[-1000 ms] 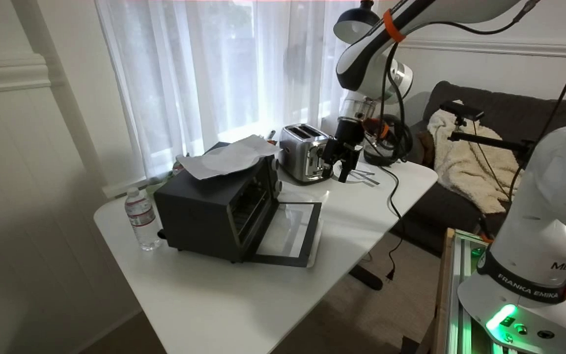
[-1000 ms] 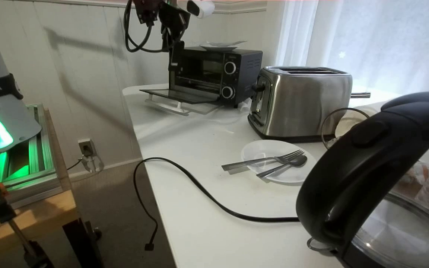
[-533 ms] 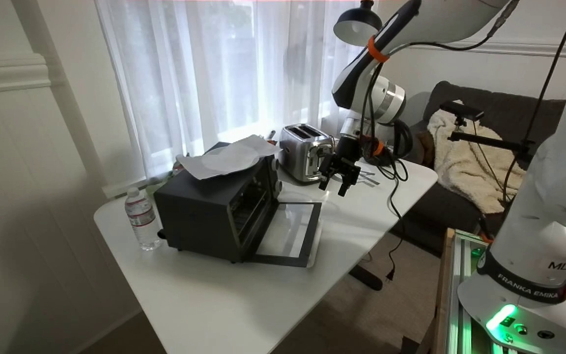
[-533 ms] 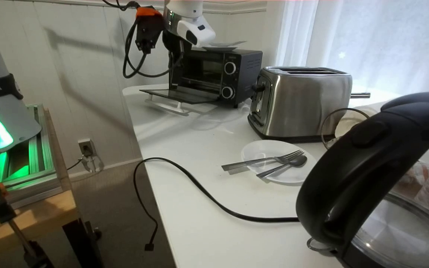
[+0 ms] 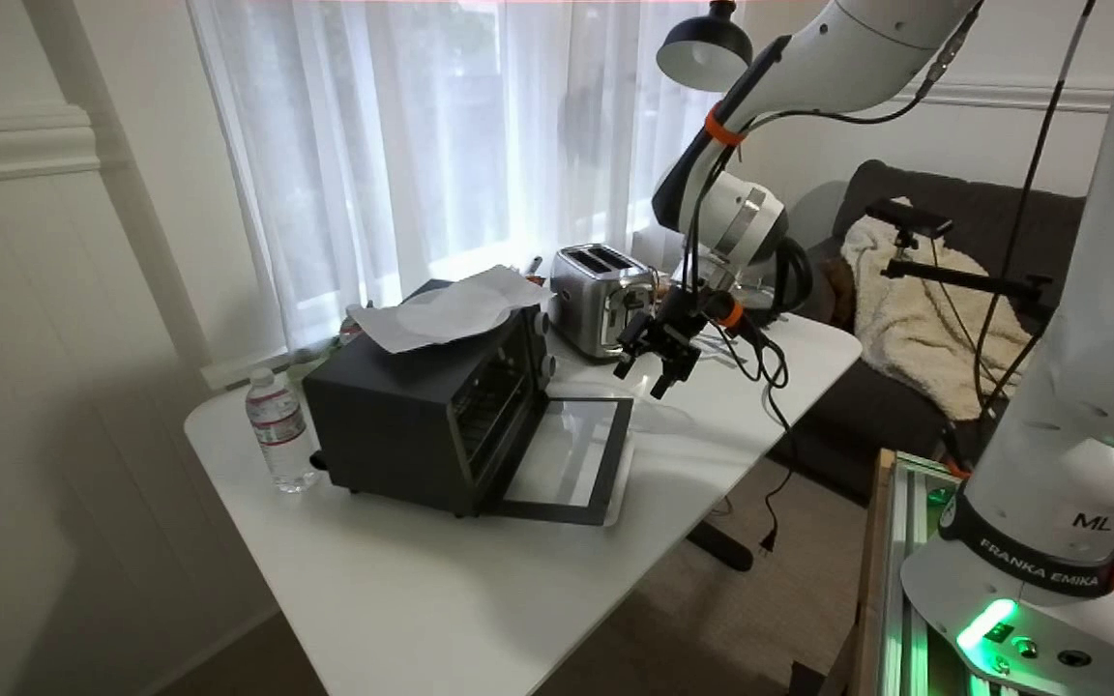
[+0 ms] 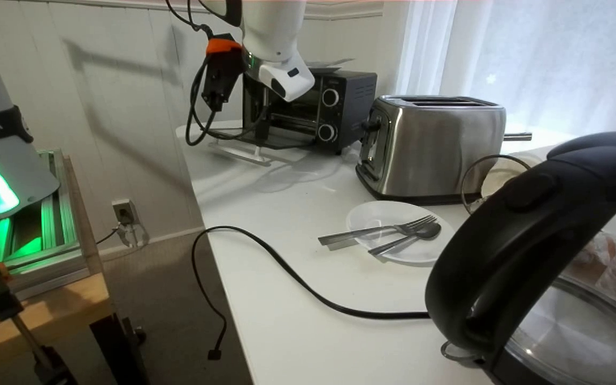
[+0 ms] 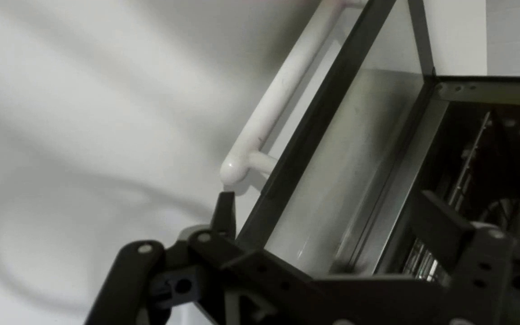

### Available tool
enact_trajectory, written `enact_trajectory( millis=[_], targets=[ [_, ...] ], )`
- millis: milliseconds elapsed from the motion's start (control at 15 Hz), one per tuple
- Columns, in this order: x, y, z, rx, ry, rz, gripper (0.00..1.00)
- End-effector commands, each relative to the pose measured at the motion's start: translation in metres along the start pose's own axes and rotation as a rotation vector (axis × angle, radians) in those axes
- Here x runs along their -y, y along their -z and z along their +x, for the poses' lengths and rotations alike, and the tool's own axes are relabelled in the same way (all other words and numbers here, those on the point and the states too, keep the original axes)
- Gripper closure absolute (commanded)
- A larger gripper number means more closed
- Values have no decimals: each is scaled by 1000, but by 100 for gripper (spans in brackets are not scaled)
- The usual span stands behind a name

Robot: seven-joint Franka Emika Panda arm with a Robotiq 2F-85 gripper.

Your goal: Close the door to the oven

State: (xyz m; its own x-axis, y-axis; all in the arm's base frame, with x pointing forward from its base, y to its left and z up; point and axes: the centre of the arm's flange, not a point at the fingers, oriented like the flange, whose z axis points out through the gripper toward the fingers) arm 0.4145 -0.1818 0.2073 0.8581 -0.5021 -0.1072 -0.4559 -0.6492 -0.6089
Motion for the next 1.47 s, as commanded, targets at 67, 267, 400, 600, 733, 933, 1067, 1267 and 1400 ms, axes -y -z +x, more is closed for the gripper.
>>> enact_trajectory(
  millis=[67, 267, 400, 600, 733, 933, 1067, 1267, 1400],
  targets=[
    [-17, -21, 23, -78, -52, 65, 0],
    [-21, -31, 29, -100, -87, 97, 0],
    [-22, -39, 32, -113, -100, 115, 0],
    [-21, -45, 37, -141, -113, 148, 0],
    [-21, -46, 39, -156, -117, 166, 0],
    [-16, -41, 38, -158, -125, 201, 0],
    [-9, -34, 36, -136, -133, 228, 0],
    [-4, -26, 33, -99, -139, 257, 0],
    [0, -17, 33, -101, -130, 288, 0]
  ],
)
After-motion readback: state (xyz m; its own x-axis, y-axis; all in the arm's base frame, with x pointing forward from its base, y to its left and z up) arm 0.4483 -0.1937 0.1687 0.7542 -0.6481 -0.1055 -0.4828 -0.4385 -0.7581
